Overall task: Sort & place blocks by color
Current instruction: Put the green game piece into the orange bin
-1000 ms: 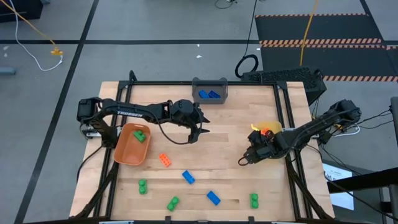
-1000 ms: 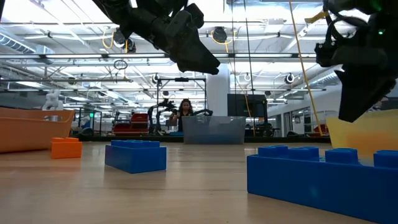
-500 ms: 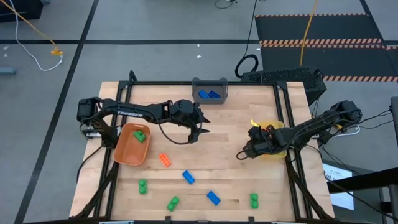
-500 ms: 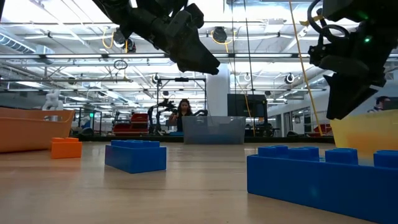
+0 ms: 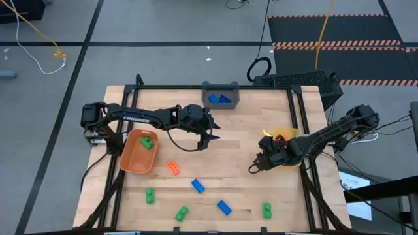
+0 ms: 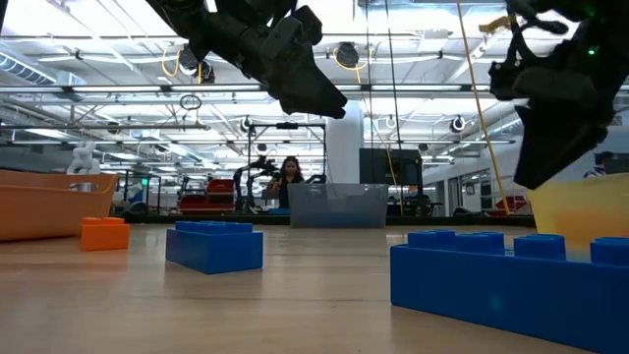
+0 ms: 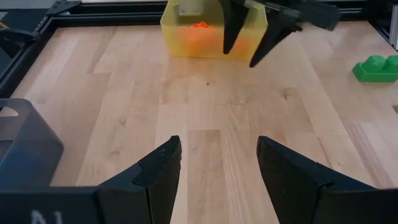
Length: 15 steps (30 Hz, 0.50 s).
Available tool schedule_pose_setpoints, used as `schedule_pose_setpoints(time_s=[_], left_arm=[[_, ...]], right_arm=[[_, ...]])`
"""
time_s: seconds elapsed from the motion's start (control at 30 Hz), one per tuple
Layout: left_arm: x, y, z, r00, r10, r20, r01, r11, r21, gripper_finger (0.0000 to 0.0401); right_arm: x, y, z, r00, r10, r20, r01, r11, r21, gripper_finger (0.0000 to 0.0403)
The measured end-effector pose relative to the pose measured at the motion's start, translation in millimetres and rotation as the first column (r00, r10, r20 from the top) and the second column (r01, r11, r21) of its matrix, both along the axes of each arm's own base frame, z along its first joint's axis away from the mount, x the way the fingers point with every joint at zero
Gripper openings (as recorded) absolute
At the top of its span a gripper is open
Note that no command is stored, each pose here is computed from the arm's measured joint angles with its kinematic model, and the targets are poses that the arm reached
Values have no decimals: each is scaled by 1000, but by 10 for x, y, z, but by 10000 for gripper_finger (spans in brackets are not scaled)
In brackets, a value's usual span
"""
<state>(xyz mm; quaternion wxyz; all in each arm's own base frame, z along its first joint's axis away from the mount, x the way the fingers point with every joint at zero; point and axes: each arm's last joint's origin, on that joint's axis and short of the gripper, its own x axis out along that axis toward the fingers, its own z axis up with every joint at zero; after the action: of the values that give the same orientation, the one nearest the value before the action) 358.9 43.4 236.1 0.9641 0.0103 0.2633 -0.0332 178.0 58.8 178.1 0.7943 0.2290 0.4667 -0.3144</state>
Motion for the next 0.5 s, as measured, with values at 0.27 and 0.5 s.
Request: schedule_pose_setpoints(time_s=[0.27, 0.5], left_arm=[[0, 0, 0, 1000, 0, 0, 0, 1000, 1, 209], [0, 0, 1, 1000, 6, 0, -6, 1000, -9, 209]], right_arm=[[139, 168, 72, 971, 177, 161, -179, 984, 0, 215], [185, 422, 165, 899, 302, 317, -321, 947, 5, 215]])
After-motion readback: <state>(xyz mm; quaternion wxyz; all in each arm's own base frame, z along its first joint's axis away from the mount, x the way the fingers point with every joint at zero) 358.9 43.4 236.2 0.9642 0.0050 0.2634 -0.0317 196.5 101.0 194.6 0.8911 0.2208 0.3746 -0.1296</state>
